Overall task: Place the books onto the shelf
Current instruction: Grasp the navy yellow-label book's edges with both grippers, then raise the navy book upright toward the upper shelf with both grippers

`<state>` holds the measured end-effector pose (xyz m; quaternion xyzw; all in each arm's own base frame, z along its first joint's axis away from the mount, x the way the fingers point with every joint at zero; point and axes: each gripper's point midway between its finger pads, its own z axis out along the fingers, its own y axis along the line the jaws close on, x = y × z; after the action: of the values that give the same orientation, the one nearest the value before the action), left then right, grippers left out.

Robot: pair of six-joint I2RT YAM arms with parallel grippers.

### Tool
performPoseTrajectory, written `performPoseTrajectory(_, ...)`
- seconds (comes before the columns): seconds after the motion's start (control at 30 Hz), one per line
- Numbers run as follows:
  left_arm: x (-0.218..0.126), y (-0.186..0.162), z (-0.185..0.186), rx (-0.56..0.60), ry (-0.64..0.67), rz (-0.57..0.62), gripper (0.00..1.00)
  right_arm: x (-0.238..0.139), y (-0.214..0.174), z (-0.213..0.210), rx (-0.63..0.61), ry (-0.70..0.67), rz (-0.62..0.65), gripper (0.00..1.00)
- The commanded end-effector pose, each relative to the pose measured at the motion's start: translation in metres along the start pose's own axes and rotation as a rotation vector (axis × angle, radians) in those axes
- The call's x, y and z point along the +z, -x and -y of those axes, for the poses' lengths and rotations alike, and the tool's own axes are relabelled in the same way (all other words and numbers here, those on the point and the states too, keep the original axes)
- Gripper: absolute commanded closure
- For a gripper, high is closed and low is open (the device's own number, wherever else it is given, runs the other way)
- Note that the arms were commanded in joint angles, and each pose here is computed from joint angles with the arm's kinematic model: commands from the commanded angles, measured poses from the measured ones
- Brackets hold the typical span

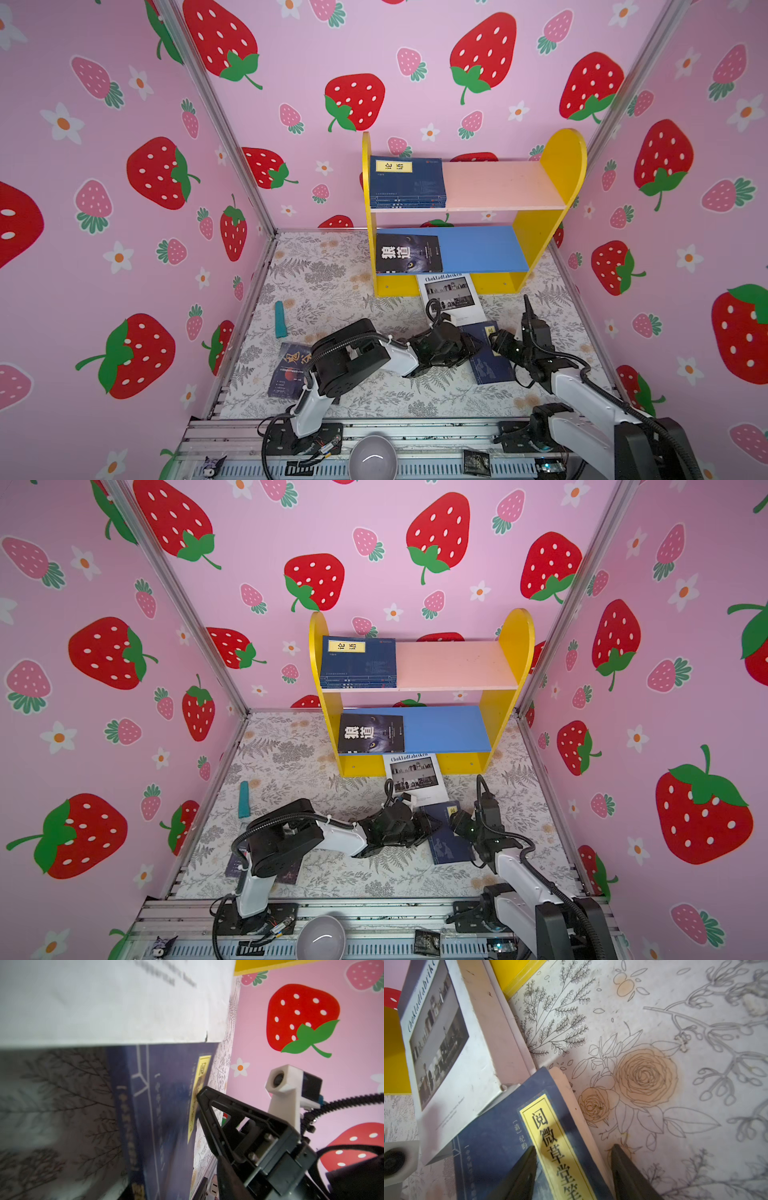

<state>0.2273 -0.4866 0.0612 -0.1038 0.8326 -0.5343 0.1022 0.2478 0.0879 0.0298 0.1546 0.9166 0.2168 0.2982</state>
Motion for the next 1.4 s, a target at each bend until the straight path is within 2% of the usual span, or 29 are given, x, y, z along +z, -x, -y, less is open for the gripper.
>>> performPoseTrajectory(0.0, -0.006, -0.005, 0.033, 0.013, -0.106, -0.009, 0.56, 0.000, -0.035, 0.015, 0.037, -0.055, -0.142, 0.41)
performPoseTrajectory(0.2, -0.011, -0.012, 0.025, 0.013, -0.015, -0.031, 0.76, -0.006, -0.016, 0.007, 0.019, -0.062, -0.096, 0.40)
performPoseTrajectory(0.4, -0.018, -0.017, 0.026, 0.018, 0.019, -0.044, 0.93, -0.018, 0.009, -0.004, -0.002, -0.070, -0.037, 0.39)
performPoseTrajectory(0.43, -0.019, -0.020, 0.027, 0.022, 0.021, -0.053, 0.99, -0.021, 0.014, -0.007, -0.002, -0.066, -0.024, 0.38)
performPoseTrajectory(0.6, -0.028, -0.024, 0.048, 0.060, -0.023, -0.080, 1.00, -0.038, 0.044, -0.020, -0.014, -0.073, 0.054, 0.36)
performPoseTrajectory(0.8, -0.053, -0.037, 0.106, 0.222, -0.111, -0.140, 1.00, -0.094, 0.113, -0.061, -0.047, -0.014, 0.244, 0.29)
performPoseTrajectory(0.97, -0.106, -0.026, 0.167, 0.457, -0.135, -0.075, 1.00, -0.180, 0.177, -0.123, -0.121, 0.136, 0.479, 0.15)
performPoseTrajectory(1.07, -0.145, -0.003, 0.209, 0.566, -0.156, 0.011, 1.00, -0.235, 0.207, -0.160, -0.171, 0.240, 0.617, 0.05)
performPoseTrajectory(1.17, -0.182, 0.032, 0.250, 0.606, -0.219, 0.092, 1.00, -0.276, 0.230, -0.192, -0.203, 0.345, 0.720, 0.02)
performPoseTrajectory(1.3, -0.239, 0.083, 0.309, 0.657, -0.326, 0.225, 1.00, -0.299, 0.252, -0.230, -0.247, 0.469, 0.767, 0.02)
performPoseTrajectory(1.37, -0.271, 0.103, 0.338, 0.726, -0.353, 0.320, 1.00, -0.309, 0.261, -0.254, -0.302, 0.560, 0.789, 0.01)
